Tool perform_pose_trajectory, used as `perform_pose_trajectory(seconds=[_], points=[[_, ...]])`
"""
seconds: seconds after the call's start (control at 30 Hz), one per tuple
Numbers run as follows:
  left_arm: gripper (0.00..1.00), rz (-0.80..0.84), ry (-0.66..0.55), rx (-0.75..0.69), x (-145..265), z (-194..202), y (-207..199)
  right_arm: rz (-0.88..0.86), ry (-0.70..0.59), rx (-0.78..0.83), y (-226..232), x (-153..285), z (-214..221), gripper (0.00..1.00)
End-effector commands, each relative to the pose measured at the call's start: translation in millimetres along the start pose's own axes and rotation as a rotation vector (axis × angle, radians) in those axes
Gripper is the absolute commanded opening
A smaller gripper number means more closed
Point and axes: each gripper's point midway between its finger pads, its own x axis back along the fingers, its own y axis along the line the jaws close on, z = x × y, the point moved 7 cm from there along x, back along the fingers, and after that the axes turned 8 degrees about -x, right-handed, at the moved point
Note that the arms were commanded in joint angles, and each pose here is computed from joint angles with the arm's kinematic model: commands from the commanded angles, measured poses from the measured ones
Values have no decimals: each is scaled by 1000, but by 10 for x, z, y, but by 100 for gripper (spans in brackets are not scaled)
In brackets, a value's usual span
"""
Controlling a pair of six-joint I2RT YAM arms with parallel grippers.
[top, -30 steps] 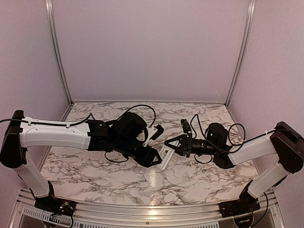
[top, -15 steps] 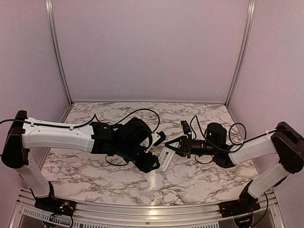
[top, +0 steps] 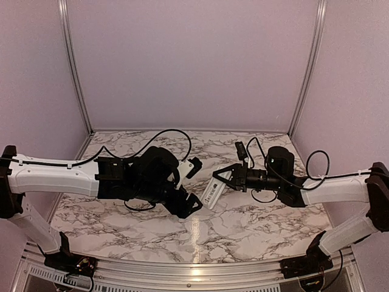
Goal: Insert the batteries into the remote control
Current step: Pass from the right arm to the left
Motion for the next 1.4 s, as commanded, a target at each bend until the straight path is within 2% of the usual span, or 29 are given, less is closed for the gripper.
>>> perform_pose_trajectory(seconds=[0.0, 0.4, 0.5, 0.73, 0.83, 0.93, 0.97, 1.03, 1.13, 1.27, 1.3, 1.33, 1.37], points=[[81, -15, -57, -23, -73, -197, -79, 19, -26, 48, 142, -43, -71, 0], [80, -64, -12, -18, -407, -267, -117, 4, -30, 66, 302, -115, -67, 0], [74, -73, -2, -15, -443, -261, -114, 1, -32, 66, 319, -118, -68, 0], [50, -89, 2, -2, -459, -261, -97, -18, -28, 66, 380, -113, -81, 2], [43, -91, -5, 7, -444, -268, -94, -27, -20, 62, 409, -111, -90, 11], [37, -71, -34, 27, -366, -284, -77, -39, -16, 66, 436, -79, -117, 29], [35, -47, -56, 36, -324, -302, -77, -51, -19, 73, 456, -54, -130, 36], [32, 28, -119, 55, -230, -336, -79, -82, -32, 97, 514, 13, -169, 46], [29, 195, -242, 65, -2, -463, -158, -148, -34, 179, 665, 127, -233, 53], [29, 325, -370, 44, 271, -592, -208, -254, -23, 355, 1000, 254, -252, 64], [29, 367, -394, 35, 341, -610, -232, -281, -16, 394, 1069, 286, -240, 71], [29, 398, -423, 28, 413, -634, -252, -310, -12, 433, 1140, 316, -225, 73], [29, 428, -450, 18, 481, -659, -273, -333, -12, 470, 1197, 345, -215, 84]])
